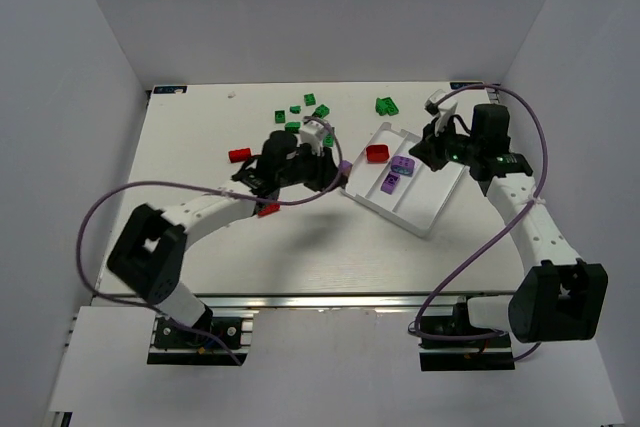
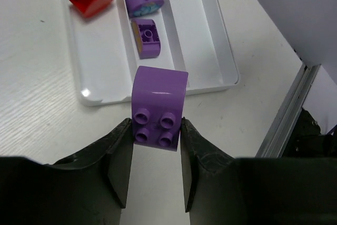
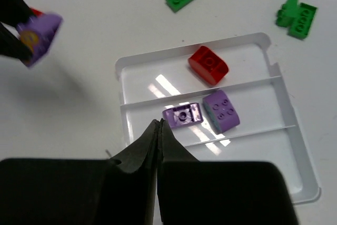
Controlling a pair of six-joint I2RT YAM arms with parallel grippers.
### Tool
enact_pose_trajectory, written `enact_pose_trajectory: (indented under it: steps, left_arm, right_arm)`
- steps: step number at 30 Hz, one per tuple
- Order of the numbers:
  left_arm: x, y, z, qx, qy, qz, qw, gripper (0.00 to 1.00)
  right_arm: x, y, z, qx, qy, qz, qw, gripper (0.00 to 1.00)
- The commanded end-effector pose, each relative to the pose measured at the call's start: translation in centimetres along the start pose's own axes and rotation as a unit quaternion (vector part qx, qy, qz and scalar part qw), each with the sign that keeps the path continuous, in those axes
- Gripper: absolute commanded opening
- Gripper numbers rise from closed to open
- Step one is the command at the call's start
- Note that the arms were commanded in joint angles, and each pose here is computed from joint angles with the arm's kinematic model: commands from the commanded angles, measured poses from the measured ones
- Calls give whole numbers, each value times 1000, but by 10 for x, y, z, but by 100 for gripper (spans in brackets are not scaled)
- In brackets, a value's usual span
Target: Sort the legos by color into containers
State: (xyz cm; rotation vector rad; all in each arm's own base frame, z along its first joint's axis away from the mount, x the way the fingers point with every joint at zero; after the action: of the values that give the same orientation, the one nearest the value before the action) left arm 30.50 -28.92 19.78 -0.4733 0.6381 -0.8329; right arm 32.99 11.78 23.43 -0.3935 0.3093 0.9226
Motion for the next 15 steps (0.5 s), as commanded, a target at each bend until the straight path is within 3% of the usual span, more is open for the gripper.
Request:
enact_pose_trajectory:
  steps: [1, 5, 6, 9, 15]
  left_arm:
    - [40, -28, 13, -13, -17, -52, 998, 7]
    - [89, -46, 10, -2, -21, -71, 997, 8]
    - [104, -35, 1, -11, -18, -53, 998, 8]
    - [126, -35, 3, -21, -35, -39, 998, 8]
    - [167, -29, -22, -18, -5, -17, 1000, 11]
  right_arm:
    - [-13, -21, 16, -4, -27, -69, 997, 0]
    - [-17, -23, 13, 8, -26, -80, 996, 0]
    - [-18, -23, 11, 11, -25, -81, 996, 0]
    - [-20, -23, 8, 17, -25, -83, 996, 0]
    - [-22, -25, 1, 24, -19, -90, 995, 0]
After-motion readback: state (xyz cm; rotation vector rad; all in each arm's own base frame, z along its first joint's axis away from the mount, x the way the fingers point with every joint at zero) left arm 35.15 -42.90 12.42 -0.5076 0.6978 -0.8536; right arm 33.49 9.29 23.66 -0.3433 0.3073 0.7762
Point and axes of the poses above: each gripper's point midway between its finger pads, its own x axis out along the fingers, its own y axis along the line the jaws close on, z = x × y, the point moved 3 cm from there along -x, back along the fingers, and after that the axes turned 14 degrees about -x, right-handed, at the moved point
